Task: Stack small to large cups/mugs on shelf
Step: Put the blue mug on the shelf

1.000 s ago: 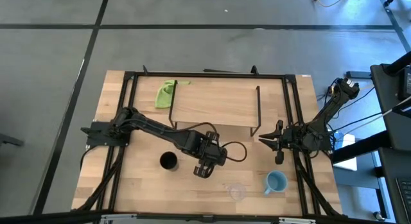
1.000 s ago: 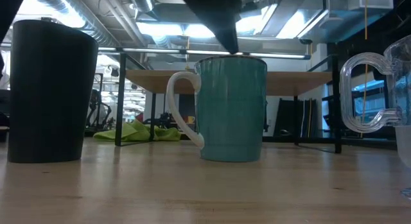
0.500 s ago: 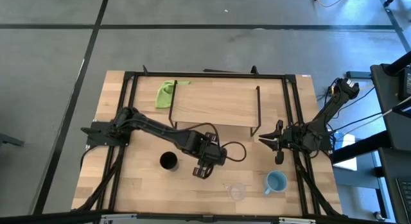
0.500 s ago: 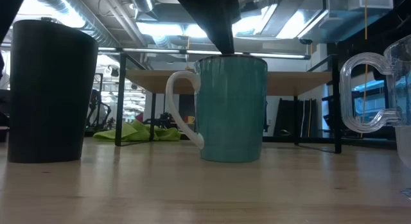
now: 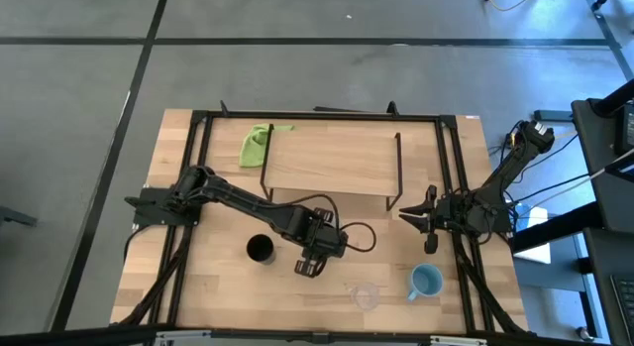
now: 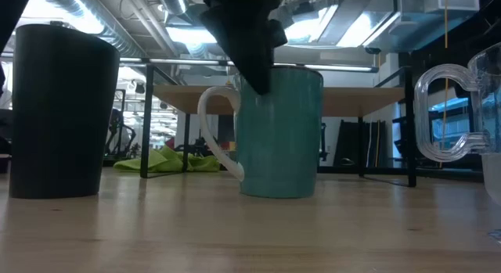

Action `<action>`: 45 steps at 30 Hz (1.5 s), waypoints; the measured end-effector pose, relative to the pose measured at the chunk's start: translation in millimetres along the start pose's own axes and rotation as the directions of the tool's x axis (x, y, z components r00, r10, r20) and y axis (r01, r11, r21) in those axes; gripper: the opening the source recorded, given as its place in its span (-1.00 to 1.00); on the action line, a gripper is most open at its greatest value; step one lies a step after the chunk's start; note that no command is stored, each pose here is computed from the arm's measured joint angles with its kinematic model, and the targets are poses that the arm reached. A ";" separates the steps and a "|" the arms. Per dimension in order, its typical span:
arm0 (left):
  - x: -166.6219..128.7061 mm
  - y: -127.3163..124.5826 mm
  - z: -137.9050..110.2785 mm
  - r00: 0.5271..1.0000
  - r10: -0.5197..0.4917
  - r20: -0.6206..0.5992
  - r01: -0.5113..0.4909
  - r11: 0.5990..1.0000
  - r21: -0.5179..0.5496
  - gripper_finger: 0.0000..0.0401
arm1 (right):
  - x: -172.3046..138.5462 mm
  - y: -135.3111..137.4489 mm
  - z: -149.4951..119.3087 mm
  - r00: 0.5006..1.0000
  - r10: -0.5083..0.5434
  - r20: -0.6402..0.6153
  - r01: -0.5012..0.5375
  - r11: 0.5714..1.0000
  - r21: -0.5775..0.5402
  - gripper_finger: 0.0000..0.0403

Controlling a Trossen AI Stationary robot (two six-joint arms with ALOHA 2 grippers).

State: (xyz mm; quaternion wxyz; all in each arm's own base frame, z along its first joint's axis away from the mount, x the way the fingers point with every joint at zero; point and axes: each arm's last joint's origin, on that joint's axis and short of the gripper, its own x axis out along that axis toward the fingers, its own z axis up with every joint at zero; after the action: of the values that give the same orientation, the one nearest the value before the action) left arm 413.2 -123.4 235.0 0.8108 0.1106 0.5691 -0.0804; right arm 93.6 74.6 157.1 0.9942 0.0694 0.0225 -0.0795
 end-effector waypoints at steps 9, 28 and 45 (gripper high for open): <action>0.0 0.2 0.8 1.000 0.007 0.009 -0.007 1.000 0.014 -0.47 | 0.0 0.0 0.0 1.000 0.000 0.000 0.000 1.000 0.002 -0.64; 0.2 3.0 1.0 0.999 -0.037 0.010 0.037 0.999 0.002 -0.87 | 0.0 0.0 0.1 1.000 0.000 0.000 0.000 1.000 0.000 -0.64; -10.3 -0.2 -1.7 0.999 -0.032 -0.007 0.032 0.999 -0.012 -0.92 | 0.0 0.0 0.0 1.000 0.000 0.000 0.000 1.000 0.000 -0.64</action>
State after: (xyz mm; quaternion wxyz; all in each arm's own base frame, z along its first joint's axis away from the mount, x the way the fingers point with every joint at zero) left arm 408.2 -123.2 244.1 0.8079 0.0969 0.5743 -0.0897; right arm 93.6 74.5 157.1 0.9941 0.0694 0.0225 -0.0797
